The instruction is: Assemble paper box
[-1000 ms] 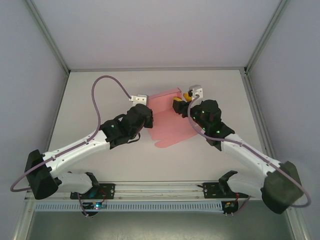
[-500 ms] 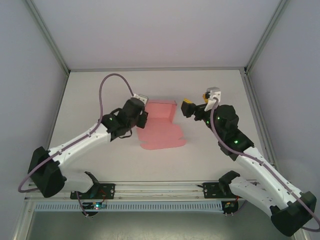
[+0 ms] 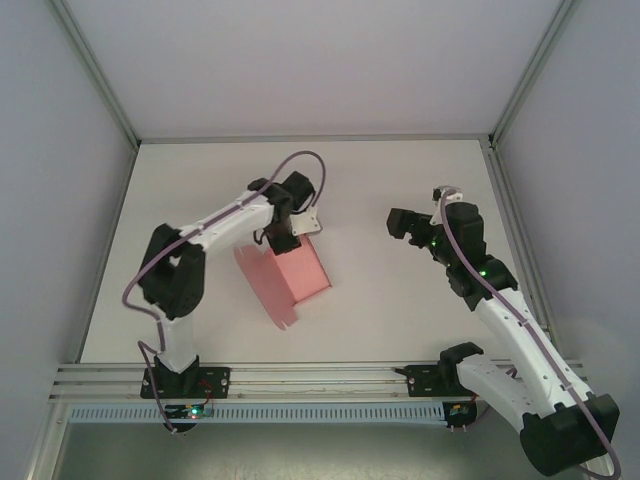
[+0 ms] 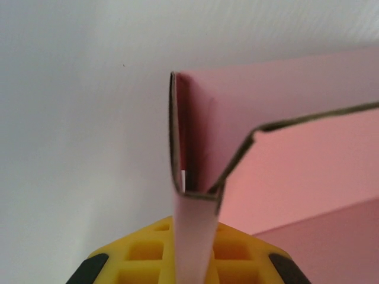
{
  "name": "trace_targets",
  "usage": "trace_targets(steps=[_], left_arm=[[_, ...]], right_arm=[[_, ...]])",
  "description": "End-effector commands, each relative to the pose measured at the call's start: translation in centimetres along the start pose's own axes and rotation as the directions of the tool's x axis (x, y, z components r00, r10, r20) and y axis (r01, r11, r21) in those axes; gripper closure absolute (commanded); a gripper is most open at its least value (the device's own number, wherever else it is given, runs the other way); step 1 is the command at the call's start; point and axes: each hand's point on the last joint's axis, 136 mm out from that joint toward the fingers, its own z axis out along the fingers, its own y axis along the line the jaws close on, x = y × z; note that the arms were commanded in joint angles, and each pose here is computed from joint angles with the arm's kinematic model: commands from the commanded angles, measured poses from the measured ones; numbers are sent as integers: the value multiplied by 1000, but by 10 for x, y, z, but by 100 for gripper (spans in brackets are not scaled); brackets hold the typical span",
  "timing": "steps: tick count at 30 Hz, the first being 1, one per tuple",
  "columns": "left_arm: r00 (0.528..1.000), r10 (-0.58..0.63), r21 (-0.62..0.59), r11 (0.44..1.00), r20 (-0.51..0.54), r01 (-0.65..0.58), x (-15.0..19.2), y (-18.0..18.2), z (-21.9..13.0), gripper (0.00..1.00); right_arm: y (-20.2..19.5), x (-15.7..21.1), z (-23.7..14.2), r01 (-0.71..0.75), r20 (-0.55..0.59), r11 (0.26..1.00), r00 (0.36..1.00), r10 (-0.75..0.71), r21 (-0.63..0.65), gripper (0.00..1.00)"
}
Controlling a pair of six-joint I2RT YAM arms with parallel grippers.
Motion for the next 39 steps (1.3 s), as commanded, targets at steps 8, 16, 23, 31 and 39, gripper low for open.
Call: trace_targets(steps=[8,16,23,31,39], left_arm=[[928,187,-271,921,-323,-280,-29,33,65,100],[956,209,-319,909,-206,-268,-45,18,74,90],[972,212,-270,934,-105,-233,-59,9,54,72],[981,196,-269,944,-2,-189,-73,13,11,51],[981,131,-308,948,147,-80,-77,14,-49,36]], right_arm=[[-13,24,4,-41,-60,999,997,42,26,2],[-20,29,6,-39,-68,998,997,43,53,2],[-20,30,8,-36,-78,998,996,39,48,2],[-16,36,8,-25,-101,999,995,27,20,2],[-10,41,14,22,-129,999,991,-26,-26,2]])
